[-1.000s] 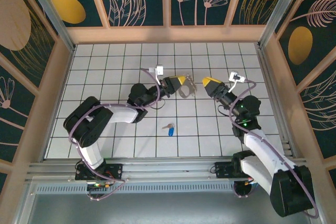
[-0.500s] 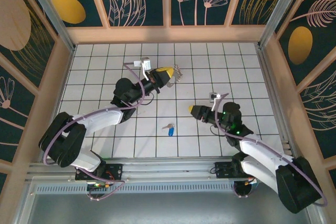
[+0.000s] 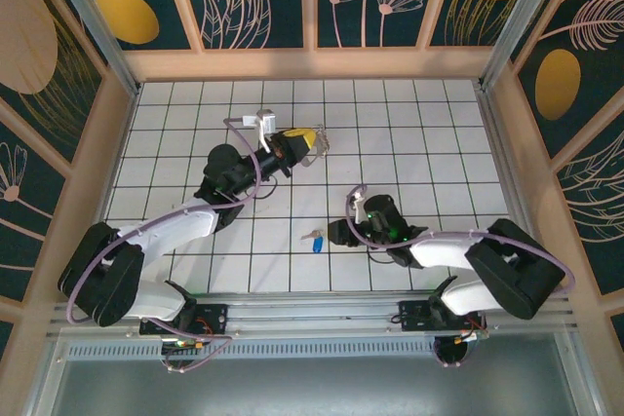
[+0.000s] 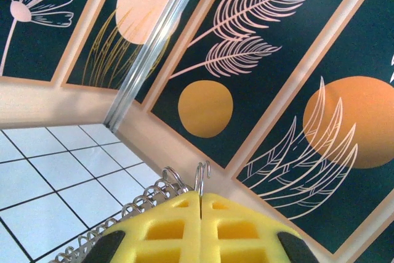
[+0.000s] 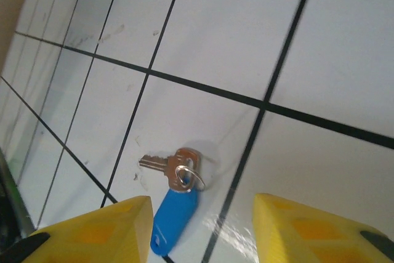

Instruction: Put the keys on the keyring

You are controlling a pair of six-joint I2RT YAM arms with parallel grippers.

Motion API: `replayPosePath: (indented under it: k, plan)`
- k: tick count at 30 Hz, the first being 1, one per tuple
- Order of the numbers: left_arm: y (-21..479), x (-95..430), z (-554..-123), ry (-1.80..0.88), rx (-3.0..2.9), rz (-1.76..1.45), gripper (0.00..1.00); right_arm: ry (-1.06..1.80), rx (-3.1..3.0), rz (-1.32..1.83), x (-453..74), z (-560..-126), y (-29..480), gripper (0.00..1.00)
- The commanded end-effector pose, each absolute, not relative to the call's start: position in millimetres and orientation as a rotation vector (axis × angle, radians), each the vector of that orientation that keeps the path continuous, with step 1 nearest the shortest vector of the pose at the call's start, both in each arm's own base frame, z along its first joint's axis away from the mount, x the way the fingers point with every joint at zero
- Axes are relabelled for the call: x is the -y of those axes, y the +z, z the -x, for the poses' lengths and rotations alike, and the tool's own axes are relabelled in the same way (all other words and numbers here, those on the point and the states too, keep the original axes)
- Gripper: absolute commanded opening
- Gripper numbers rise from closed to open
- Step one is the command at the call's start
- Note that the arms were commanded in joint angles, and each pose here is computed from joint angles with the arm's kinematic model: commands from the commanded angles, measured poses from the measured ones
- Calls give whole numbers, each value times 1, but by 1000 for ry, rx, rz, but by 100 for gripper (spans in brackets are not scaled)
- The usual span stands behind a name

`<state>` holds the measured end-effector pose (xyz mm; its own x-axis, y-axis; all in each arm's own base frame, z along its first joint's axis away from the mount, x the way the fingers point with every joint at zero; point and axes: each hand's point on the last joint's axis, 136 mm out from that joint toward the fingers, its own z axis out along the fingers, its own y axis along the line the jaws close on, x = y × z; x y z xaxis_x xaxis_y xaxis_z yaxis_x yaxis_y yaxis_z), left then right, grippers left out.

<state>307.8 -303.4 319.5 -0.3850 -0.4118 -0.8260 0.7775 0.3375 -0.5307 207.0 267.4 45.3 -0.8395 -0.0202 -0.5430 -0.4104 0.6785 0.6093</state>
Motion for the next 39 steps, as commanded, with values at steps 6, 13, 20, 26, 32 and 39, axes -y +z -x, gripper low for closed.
replayPosePath:
  k: [6,13,20,26,32,39]
  plan:
    - [333,290,-301,-1274,-1421,-376,0,888,-2376,478,-291,-216,35,46]
    - [334,287,-301,-1265,-1419,-376,0,881,-2398,537,-301,-209,23,41]
    - [334,287,-301,-1265,-1418,-376,0,889,-2403,542,-302,-208,20,30]
    - [333,288,-303,-1268,-1419,-377,0,896,-2404,542,-300,-205,20,21]
    - [333,289,-304,-1275,-1420,-375,0,897,-2400,536,-298,-204,21,11]
    - [332,291,-304,-1287,-1420,-377,0,891,-2387,524,-292,-204,27,7]
